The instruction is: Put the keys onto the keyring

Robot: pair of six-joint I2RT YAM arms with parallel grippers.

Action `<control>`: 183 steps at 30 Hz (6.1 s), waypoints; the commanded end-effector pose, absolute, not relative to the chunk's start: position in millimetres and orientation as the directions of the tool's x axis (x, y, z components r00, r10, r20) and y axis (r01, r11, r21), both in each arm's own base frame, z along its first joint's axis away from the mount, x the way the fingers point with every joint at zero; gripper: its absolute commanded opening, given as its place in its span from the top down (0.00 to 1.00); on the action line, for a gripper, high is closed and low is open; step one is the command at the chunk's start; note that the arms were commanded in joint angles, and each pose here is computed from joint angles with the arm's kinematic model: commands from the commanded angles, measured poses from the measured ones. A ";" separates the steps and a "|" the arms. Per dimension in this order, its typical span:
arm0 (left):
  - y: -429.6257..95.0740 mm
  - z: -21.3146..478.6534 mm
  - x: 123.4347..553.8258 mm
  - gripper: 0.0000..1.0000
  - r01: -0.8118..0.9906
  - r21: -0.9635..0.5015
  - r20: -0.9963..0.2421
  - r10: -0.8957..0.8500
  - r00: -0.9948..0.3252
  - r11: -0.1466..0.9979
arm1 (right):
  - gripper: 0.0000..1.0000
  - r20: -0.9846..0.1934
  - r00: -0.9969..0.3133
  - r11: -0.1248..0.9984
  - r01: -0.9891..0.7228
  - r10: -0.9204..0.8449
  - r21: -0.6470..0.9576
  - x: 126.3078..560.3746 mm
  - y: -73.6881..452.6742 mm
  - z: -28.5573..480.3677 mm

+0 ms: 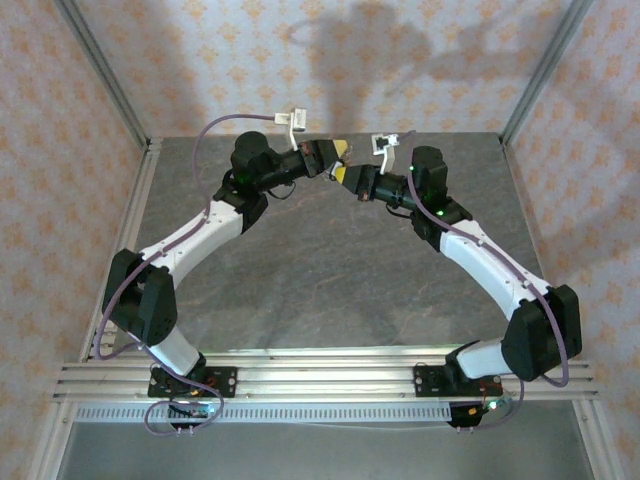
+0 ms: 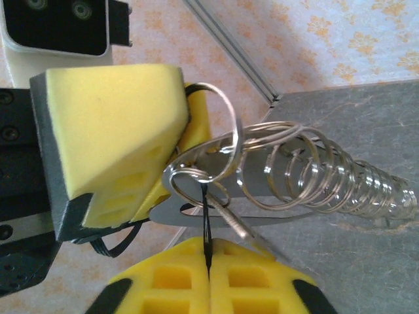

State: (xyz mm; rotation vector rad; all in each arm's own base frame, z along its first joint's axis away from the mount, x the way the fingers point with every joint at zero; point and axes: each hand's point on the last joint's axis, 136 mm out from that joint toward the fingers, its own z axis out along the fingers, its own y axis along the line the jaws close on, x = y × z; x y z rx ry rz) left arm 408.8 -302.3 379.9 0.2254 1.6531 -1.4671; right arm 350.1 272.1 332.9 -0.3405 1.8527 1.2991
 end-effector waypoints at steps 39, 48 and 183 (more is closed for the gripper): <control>-299.4 412.3 396.3 1.00 0.719 -0.654 -0.701 -0.546 -0.458 0.236 | 0.57 -0.678 -0.352 0.574 -0.363 0.645 0.734 333.8 176.1 450.2; -300.4 414.7 395.1 1.00 0.719 -0.653 -0.701 -0.550 -0.454 0.239 | 0.68 -0.662 -0.407 0.523 -0.408 0.629 0.748 335.2 192.8 456.9; -313.1 435.1 391.9 1.00 0.765 -0.628 -0.693 -0.548 -0.468 0.142 | 1.00 -0.728 -0.497 0.318 -0.674 0.472 0.667 343.3 251.5 412.1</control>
